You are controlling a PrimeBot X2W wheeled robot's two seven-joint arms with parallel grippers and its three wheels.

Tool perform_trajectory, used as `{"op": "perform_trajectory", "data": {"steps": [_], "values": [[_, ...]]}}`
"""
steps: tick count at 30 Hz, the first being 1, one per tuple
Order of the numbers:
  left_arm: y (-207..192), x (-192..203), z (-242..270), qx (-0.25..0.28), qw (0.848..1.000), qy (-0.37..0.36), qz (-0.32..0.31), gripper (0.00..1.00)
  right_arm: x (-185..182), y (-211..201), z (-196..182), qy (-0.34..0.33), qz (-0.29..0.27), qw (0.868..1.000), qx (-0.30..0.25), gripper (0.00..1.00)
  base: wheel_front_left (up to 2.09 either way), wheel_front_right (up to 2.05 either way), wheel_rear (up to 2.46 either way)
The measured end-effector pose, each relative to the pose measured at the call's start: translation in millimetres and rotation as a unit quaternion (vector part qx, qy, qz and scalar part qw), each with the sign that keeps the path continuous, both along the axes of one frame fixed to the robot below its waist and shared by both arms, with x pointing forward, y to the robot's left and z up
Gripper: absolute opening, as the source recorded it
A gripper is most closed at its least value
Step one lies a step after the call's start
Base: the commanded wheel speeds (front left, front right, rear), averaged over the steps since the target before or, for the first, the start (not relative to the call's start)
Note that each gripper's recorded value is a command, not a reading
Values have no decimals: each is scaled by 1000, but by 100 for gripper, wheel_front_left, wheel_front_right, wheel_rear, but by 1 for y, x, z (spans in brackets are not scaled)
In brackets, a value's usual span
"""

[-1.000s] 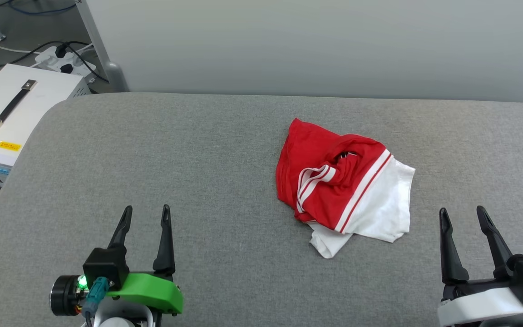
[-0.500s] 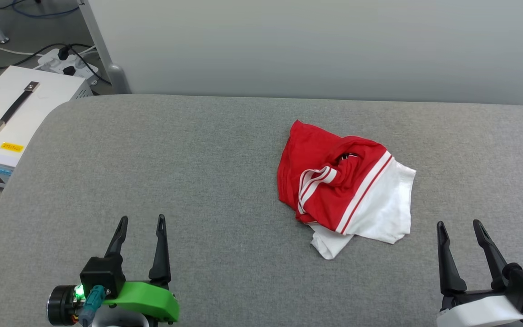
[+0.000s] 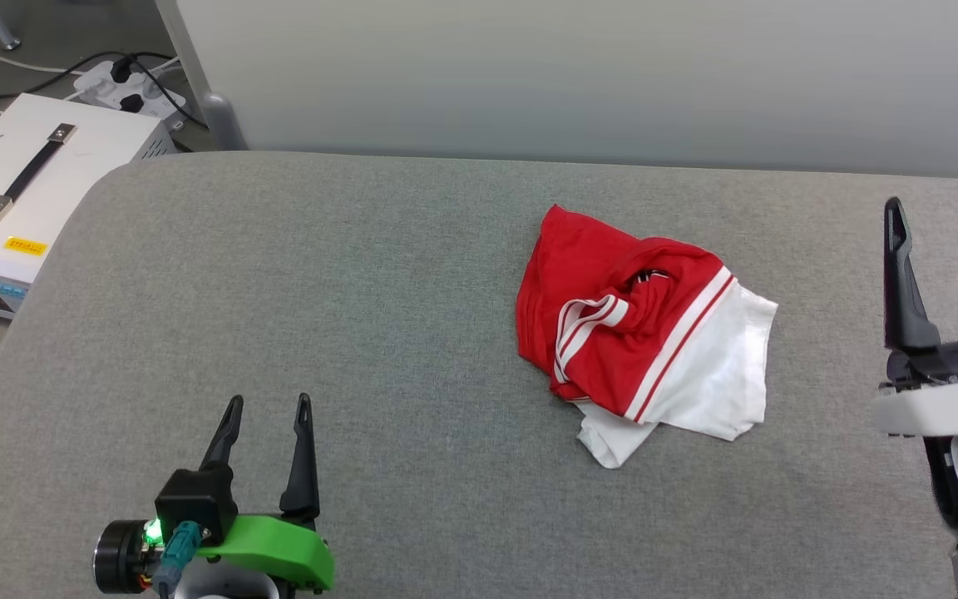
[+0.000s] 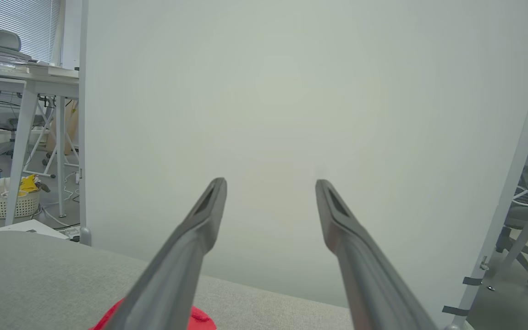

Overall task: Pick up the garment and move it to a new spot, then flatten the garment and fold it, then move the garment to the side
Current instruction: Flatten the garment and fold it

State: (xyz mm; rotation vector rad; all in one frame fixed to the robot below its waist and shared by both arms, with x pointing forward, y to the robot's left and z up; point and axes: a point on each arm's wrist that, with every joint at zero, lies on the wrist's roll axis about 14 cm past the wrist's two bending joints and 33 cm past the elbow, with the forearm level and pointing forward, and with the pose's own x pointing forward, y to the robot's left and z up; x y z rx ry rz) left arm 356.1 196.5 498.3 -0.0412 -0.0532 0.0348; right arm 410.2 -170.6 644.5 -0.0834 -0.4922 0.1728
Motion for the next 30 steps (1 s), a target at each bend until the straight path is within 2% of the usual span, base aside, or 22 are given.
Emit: {"op": "perform_trajectory", "data": {"steps": [3,6,10,12,13,16,17,19,21,22,24,26,27,30], "values": [[1,2,-2,0,1000,4,2,100,17,5,4,1,22,999,-29,100,0,0,0],[-1,3,-6,-1,1000,8,-2,100,36,7,-11,39,46,997,-45,100,0,0,0],[-1,6,-8,-1,1000,11,-2,100,59,11,-27,121,70,987,-73,100,0,0,0],[0,9,-7,-1,1000,11,-1,100,69,9,-52,204,73,972,-89,100,0,0,0],[-1,10,-8,1,1000,11,-2,100,70,10,-67,247,76,961,-97,100,0,0,0],[0,12,-8,1,1000,12,-2,100,57,15,-126,400,102,902,-122,100,0,0,0],[0,13,-8,1,1000,12,-2,100,50,17,-143,447,110,879,-125,100,0,0,0],[1,16,-8,2,1000,11,-1,100,41,15,-162,504,119,844,-140,100,0,0,0],[1,19,-8,2,1000,11,-1,100,38,12,-172,540,122,820,-146,100,0,0,0],[2,23,-9,3,1000,12,-1,100,32,14,-191,594,129,781,-147,100,0,0,0],[1,26,-11,2,1000,14,-2,100,28,16,-207,626,133,753,-152,100,0,0,0],[0,29,-12,2,1000,17,-4,100,26,18,-219,649,136,733,-151,100,0,0,0],[0,33,-15,-1,1000,19,-2,100,27,27,-235,670,142,712,-153,100,0,0,0],[2,36,-19,-2,1000,25,3,100,28,38,-254,687,149,696,-150,100,0,0,0]]}}
